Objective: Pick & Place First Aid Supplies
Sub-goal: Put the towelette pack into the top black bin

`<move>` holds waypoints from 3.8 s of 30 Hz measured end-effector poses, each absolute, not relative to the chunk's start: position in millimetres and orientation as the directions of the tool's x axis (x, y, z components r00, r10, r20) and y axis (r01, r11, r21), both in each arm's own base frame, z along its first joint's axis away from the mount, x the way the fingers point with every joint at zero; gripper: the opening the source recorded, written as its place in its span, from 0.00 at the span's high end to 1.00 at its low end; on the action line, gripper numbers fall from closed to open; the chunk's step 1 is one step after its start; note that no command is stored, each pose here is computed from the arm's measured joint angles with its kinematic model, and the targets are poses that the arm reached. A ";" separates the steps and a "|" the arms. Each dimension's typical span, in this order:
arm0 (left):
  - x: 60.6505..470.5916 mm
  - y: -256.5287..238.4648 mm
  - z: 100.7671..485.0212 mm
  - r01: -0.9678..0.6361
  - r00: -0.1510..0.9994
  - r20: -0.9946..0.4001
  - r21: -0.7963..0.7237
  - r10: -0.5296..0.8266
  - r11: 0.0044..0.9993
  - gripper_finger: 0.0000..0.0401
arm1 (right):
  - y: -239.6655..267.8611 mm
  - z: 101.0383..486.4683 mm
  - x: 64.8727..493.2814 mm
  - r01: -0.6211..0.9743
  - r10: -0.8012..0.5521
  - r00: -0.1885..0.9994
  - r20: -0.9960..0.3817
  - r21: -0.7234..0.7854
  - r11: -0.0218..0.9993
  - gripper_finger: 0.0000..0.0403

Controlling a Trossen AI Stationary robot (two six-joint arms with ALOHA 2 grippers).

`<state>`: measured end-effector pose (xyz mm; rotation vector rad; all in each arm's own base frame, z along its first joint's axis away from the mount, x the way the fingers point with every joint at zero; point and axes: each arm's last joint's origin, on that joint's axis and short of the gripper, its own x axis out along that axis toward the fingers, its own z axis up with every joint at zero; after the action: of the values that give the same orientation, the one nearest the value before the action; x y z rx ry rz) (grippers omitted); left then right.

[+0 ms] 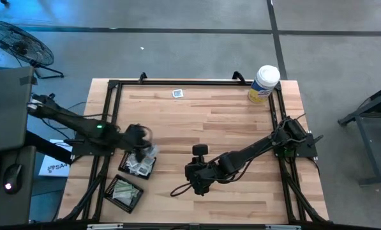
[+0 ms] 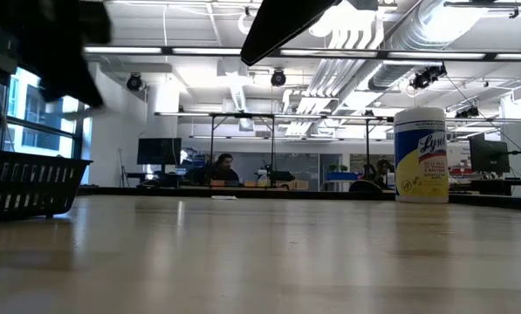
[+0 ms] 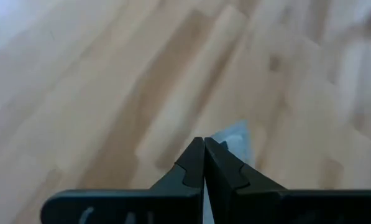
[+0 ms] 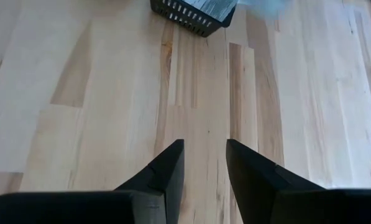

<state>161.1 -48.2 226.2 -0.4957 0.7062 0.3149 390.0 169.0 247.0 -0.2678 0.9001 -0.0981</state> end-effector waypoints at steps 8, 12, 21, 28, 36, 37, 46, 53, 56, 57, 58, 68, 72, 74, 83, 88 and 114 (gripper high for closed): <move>106.3 -63.1 234.3 -0.277 0.689 -0.724 -0.308 -0.035 0.910 1.00 | 167.4 248.0 392.2 -0.020 -0.197 0.632 -0.749 -0.270 0.963 0.72; 101.1 -72.1 228.2 -0.269 0.658 -0.753 -0.256 -0.017 0.928 1.00 | 165.4 248.3 393.6 -0.013 -0.199 0.635 -0.746 -0.269 0.963 0.72; 112.7 -89.9 207.7 -0.317 0.572 -0.815 -0.115 0.093 0.941 1.00 | 159.1 248.3 396.2 0.000 -0.206 0.631 -0.748 -0.265 0.964 0.72; 121.9 -100.0 190.2 -0.316 0.478 -0.867 -0.022 0.139 0.948 1.00 | 158.6 248.5 396.8 -0.011 -0.208 0.635 -0.744 -0.278 0.961 0.72; 127.1 -105.0 182.3 -0.318 0.456 -0.875 0.009 0.161 0.948 1.00 | 157.8 249.0 397.8 -0.012 -0.207 0.640 -0.740 -0.279 0.960 0.72; 128.1 -105.9 182.5 -0.318 0.464 -0.873 -0.003 0.153 0.948 0.99 | 157.2 249.1 398.2 -0.010 -0.208 0.641 -0.739 -0.278 0.960 0.72; 129.5 -107.5 183.8 -0.284 0.475 -0.870 -0.009 0.133 0.959 0.67 | 147.1 249.6 403.1 0.001 -0.215 0.643 -0.735 -0.280 0.960 0.72; 143.1 -113.4 207.2 -0.197 0.650 -0.730 0.108 0.213 0.974 0.46 | 137.4 252.5 411.6 0.043 -0.218 0.677 -0.703 -0.258 0.965 0.72; 146.0 -112.2 207.2 -0.203 0.688 -0.657 0.234 0.308 0.951 0.45 | 134.8 253.6 414.6 0.045 -0.202 0.691 -0.694 -0.237 0.971 0.72; 146.6 -112.0 205.7 -0.213 0.689 -0.643 0.262 0.335 0.941 0.45 | 133.9 253.7 415.2 0.042 -0.192 0.692 -0.696 -0.228 0.973 0.72; 146.9 -111.9 204.2 -0.220 0.685 -0.636 0.285 0.356 0.933 0.45 | 133.7 253.6 415.4 0.034 -0.182 0.691 -0.700 -0.219 0.975 0.72; 159.2 -123.9 169.7 -0.146 0.592 -0.677 0.443 0.437 0.885 0.45 | 134.4 252.6 415.1 0.026 -0.174 0.686 -0.706 -0.216 0.976 0.72; 160.6 -127.1 159.6 -0.111 0.545 -0.723 0.441 0.426 0.891 0.45 | 134.5 252.5 415.1 0.024 -0.171 0.686 -0.707 -0.214 0.977 0.72; 160.3 -128.0 157.9 -0.095 0.522 -0.752 0.417 0.402 0.904 0.45 | 134.5 252.5 415.1 0.024 -0.172 0.686 -0.707 -0.214 0.977 0.72; 163.7 -134.1 170.5 -0.074 0.478 -0.807 0.355 0.346 0.932 0.45 | 134.6 252.2 415.2 0.024 -0.172 0.686 -0.707 -0.214 0.977 0.72; 170.2 -138.8 201.3 -0.093 0.484 -0.782 0.401 0.393 0.911 0.45 | 133.9 252.3 415.2 0.038 -0.209 0.688 -0.695 -0.253 0.967 0.72; 269.8 89.2 183.3 -0.547 0.668 -0.577 0.049 0.471 0.836 0.45 | 195.3 182.8 366.8 -0.193 -0.045 0.725 -0.688 -0.265 0.945 0.72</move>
<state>269.8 89.2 183.3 -0.1321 0.6125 0.5757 366.8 195.3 182.8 -0.3322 0.7592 0.0837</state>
